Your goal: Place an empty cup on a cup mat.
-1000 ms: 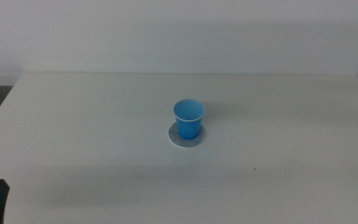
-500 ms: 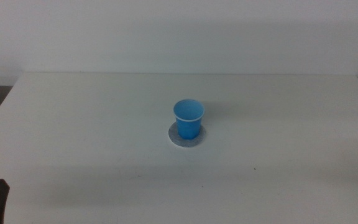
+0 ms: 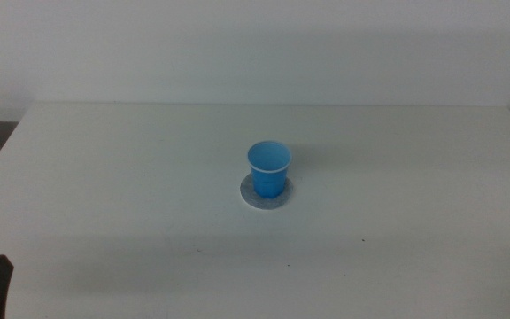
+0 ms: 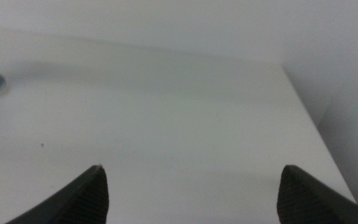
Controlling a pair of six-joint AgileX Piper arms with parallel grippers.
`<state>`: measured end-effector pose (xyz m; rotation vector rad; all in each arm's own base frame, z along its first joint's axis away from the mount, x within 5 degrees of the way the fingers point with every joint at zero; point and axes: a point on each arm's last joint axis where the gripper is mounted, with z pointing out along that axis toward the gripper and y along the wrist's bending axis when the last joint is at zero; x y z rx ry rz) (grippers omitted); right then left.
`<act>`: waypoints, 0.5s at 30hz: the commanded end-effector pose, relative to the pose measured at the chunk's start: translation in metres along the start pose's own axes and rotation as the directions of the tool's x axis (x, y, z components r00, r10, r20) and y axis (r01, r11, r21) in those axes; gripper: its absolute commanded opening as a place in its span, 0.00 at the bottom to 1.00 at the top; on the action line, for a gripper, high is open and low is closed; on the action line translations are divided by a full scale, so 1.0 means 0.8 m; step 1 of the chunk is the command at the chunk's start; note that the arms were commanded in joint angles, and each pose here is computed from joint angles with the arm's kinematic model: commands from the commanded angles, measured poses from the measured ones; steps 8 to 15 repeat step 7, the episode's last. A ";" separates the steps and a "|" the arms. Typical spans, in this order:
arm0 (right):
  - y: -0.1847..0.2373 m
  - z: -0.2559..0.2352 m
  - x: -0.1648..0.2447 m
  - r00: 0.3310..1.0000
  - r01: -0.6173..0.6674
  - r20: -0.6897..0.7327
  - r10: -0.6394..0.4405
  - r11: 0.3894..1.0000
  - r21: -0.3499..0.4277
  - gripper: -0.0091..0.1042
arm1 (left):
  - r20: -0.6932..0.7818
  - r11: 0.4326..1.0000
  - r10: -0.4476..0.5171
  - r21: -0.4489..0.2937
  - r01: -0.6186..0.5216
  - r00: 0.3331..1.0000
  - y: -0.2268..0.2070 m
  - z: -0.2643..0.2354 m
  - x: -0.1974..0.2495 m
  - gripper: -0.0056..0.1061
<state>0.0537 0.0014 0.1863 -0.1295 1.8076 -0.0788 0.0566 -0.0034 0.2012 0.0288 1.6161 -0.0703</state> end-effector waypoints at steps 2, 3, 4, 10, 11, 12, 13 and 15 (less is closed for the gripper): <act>0.000 0.001 0.004 1.000 0.016 -0.011 -0.016 1.000 0.003 0.83 | 0.017 1.000 -0.005 0.002 0.005 1.000 0.000 0.000 -0.002 0.89; 0.000 0.001 0.004 1.000 0.015 -0.009 -0.015 1.000 0.003 0.83 | 0.017 1.000 -0.005 0.002 0.005 1.000 0.000 0.000 -0.002 0.89; 0.000 0.001 0.004 1.000 0.015 -0.009 -0.015 1.000 0.003 0.83 | 0.017 1.000 -0.005 0.002 0.005 1.000 0.000 0.000 -0.002 0.89; 0.000 0.001 0.004 1.000 0.013 -0.008 -0.013 1.000 0.002 0.83 | 0.017 1.000 -0.005 0.002 0.005 1.000 0.000 0.000 -0.002 0.89; 0.000 0.001 0.004 1.000 0.013 -0.008 -0.013 1.000 0.002 0.83 | 0.017 1.000 -0.005 0.002 0.005 1.000 0.000 0.000 -0.002 0.89; 0.000 0.001 0.004 1.000 0.013 -0.008 -0.013 1.000 0.002 0.83 | 0.017 1.000 -0.005 0.002 0.005 1.000 0.000 0.000 -0.002 0.89; 0.000 0.001 0.004 1.000 0.013 -0.008 -0.013 1.000 0.002 0.83 | 0.017 1.000 -0.005 0.002 0.005 1.000 0.000 0.000 -0.002 0.89; 0.000 0.001 0.004 1.000 0.013 -0.008 -0.013 1.000 0.002 0.83 | 0.017 1.000 -0.005 0.002 0.005 1.000 0.000 0.000 -0.002 0.89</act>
